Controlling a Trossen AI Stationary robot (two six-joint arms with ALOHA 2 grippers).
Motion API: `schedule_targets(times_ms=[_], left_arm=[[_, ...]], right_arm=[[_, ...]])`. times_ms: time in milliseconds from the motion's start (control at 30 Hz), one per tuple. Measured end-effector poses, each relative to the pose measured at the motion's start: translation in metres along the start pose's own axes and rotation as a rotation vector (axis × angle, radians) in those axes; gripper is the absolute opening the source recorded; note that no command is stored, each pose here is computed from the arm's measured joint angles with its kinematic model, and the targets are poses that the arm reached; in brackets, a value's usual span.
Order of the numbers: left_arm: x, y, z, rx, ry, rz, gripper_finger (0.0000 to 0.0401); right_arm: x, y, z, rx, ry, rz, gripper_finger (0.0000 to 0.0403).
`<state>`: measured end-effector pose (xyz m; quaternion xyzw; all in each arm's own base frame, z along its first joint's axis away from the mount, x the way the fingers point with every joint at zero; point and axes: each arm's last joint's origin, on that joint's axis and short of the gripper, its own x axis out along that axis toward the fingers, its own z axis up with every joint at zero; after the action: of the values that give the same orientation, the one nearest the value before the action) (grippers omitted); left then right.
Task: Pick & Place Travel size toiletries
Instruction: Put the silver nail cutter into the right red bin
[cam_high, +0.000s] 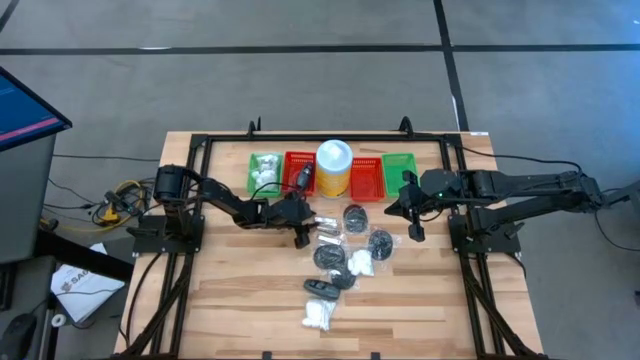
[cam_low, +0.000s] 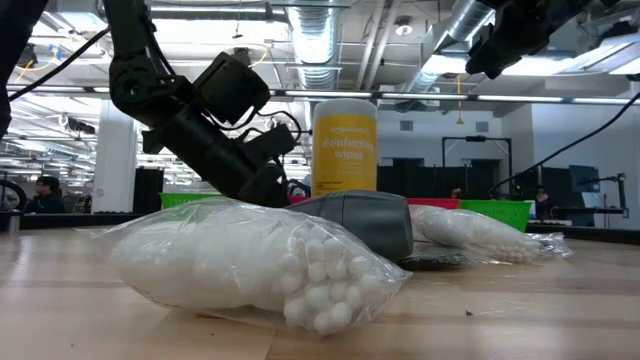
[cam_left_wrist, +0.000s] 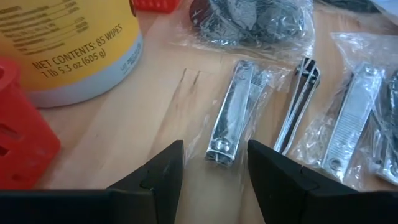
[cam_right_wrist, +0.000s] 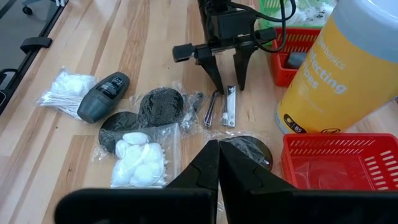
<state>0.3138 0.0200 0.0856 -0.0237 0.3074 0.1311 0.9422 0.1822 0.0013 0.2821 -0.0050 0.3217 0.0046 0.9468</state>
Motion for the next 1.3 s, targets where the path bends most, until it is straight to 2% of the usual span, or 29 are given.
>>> schedule_targets(times_ms=[267, 367, 467, 600, 633, 900, 1300], left_arm=[[0.0, 0.0, 0.0, 0.021, 0.004, -0.011, 0.0168], [0.0, 0.0, 0.0, 0.023, 0.004, -0.011, 0.0156], [0.0, 0.0, -0.001, 0.024, 0.007, -0.011, 0.0117], [0.0, 0.0, -0.001, 0.046, 0.009, -0.014, 0.0033], [0.0, 0.0, -0.001, 0.048, 0.009, -0.02, 0.0028], [-0.005, -0.005, 0.003, 0.049, 0.005, -0.034, 0.0028], [-0.056, -0.018, 0.055, 0.02, -0.237, -0.058, 0.0028]], right_arm=[[0.0, 0.0, 0.0, 0.0, 0.0, 0.0, 0.0], [0.0, 0.0, 0.0, -0.002, 0.0, 0.0, 0.0], [0.0, 0.0, 0.0, -0.002, 0.0, 0.0, 0.0], [0.0, 0.0, 0.0, -0.002, 0.0, 0.0, 0.0], [0.0, 0.0, 0.0, -0.002, 0.0, 0.0, 0.0], [0.0, 0.0, 0.0, 0.001, 0.0, 0.0, 0.0], [0.0, 0.0, 0.001, 0.0, -0.009, 0.0, 0.0]])
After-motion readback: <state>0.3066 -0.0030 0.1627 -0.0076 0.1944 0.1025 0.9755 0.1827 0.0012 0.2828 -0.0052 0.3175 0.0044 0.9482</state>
